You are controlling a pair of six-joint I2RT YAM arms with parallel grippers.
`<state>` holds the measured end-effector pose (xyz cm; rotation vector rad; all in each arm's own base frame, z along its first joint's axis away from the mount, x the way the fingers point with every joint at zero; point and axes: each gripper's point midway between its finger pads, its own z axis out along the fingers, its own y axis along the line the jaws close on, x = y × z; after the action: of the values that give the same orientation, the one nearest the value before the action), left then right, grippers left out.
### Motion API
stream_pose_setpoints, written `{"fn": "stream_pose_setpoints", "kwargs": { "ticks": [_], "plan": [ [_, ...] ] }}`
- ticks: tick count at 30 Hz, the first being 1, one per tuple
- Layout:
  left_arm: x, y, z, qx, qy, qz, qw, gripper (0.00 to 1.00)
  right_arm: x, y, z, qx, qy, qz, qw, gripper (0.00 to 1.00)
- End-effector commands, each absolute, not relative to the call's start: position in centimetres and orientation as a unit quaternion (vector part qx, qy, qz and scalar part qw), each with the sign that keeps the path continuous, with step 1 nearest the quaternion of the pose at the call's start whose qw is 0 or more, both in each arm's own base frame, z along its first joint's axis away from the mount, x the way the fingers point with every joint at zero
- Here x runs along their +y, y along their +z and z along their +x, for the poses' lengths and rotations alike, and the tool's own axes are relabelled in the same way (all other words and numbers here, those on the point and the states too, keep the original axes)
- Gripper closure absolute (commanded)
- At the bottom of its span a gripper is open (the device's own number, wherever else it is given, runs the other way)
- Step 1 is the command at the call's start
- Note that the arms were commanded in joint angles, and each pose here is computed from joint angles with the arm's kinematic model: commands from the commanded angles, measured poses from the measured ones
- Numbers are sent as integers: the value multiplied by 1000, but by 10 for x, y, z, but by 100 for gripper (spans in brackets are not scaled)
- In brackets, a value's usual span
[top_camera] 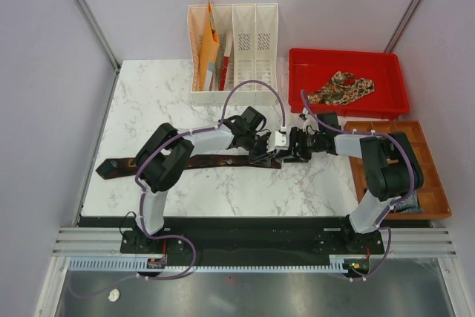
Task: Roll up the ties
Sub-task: Roll the tie at the center of the board.
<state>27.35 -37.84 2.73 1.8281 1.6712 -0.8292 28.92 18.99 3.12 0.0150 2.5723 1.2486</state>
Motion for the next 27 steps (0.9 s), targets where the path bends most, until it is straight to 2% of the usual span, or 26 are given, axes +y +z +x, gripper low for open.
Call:
{"fn": "stream_pose_setpoints", "kwargs": {
  "ticks": [1,4,8,13,16,21,22,24,25,27],
  "plan": [
    [-364,2,267,652,-297,661,225,98,187,15,271,901,421,-2,104,38],
    [-363,1,267,653,-297,660,224,98,183,10,267,902,422,2,93,39],
    [-363,-2,267,654,-297,659,223,98,189,1,268,897,435,17,70,46],
    [-364,-2,270,656,-295,657,225,98,190,-1,269,896,437,15,70,48],
    [-364,-4,270,659,-296,654,225,98,189,-5,269,898,433,21,74,56],
    [-364,-2,272,664,-295,648,229,98,184,-8,278,907,411,24,94,84],
    [-364,-1,273,666,-295,645,230,98,184,-7,279,907,408,22,97,98],
    [-365,4,275,672,-296,637,234,97,180,-8,281,912,396,29,101,100],
    [-363,5,279,680,-292,630,237,88,180,-7,283,913,393,29,105,100],
    [-362,12,282,698,-298,607,238,77,178,-4,283,915,386,33,110,100]
  ]
}}
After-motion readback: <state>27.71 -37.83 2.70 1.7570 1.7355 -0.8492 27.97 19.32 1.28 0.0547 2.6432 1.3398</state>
